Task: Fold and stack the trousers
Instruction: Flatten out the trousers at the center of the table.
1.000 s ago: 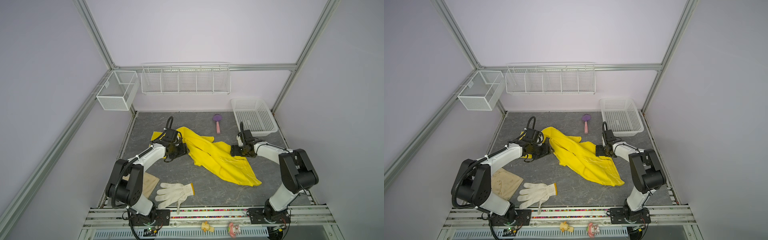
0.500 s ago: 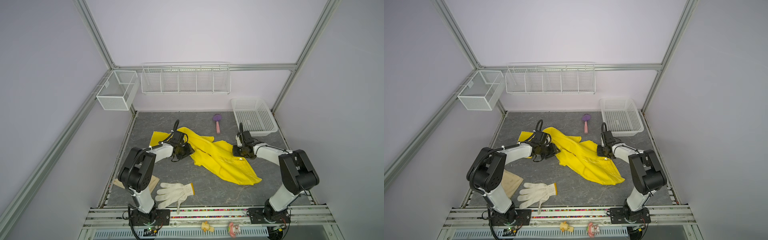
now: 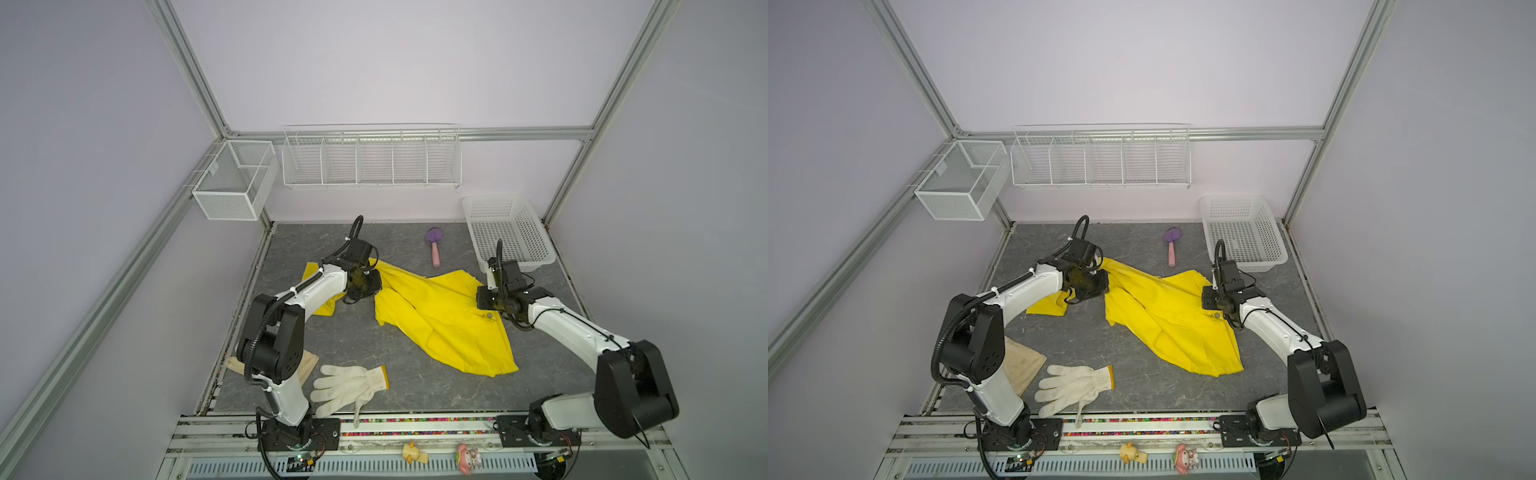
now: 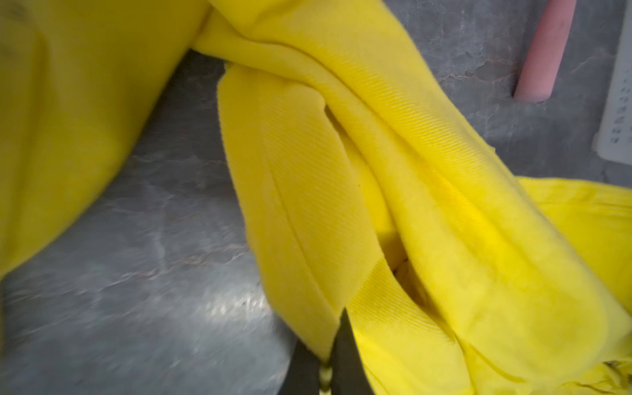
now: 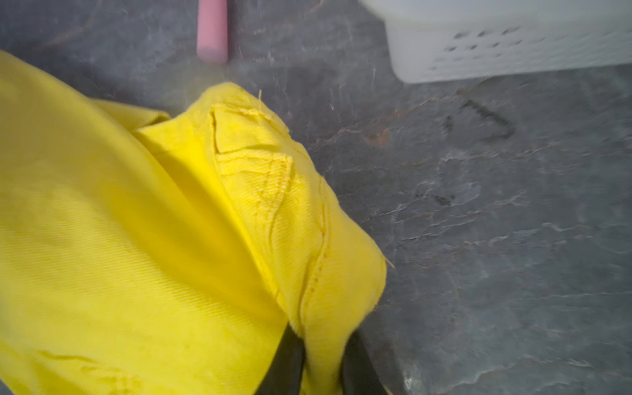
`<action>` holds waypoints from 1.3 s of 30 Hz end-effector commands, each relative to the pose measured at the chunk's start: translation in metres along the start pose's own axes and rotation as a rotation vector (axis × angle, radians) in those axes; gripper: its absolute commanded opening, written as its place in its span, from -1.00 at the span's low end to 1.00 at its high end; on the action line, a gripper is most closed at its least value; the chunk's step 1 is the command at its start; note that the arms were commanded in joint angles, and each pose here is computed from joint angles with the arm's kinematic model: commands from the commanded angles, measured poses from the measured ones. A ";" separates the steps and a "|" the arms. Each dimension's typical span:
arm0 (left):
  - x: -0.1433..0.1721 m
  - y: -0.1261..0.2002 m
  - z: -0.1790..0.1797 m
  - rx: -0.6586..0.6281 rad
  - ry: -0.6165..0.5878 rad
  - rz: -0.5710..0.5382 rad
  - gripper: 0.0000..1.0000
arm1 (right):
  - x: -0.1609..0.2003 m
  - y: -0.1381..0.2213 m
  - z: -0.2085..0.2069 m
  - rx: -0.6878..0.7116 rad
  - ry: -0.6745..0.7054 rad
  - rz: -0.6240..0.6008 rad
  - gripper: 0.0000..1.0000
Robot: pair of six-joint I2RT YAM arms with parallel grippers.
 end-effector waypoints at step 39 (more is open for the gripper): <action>0.039 0.066 0.045 -0.236 -0.117 0.085 0.03 | -0.006 0.048 -0.132 0.213 -0.011 0.176 0.29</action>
Point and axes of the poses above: each gripper's point midway between its finger pads, its own y axis back along the fingers, its own z axis along the line the jaws close on, x = y × z, the point moved 7 cm from there along y, back along the fingers, and after that the axes turned 8 degrees about y, right-handed, at the moved point
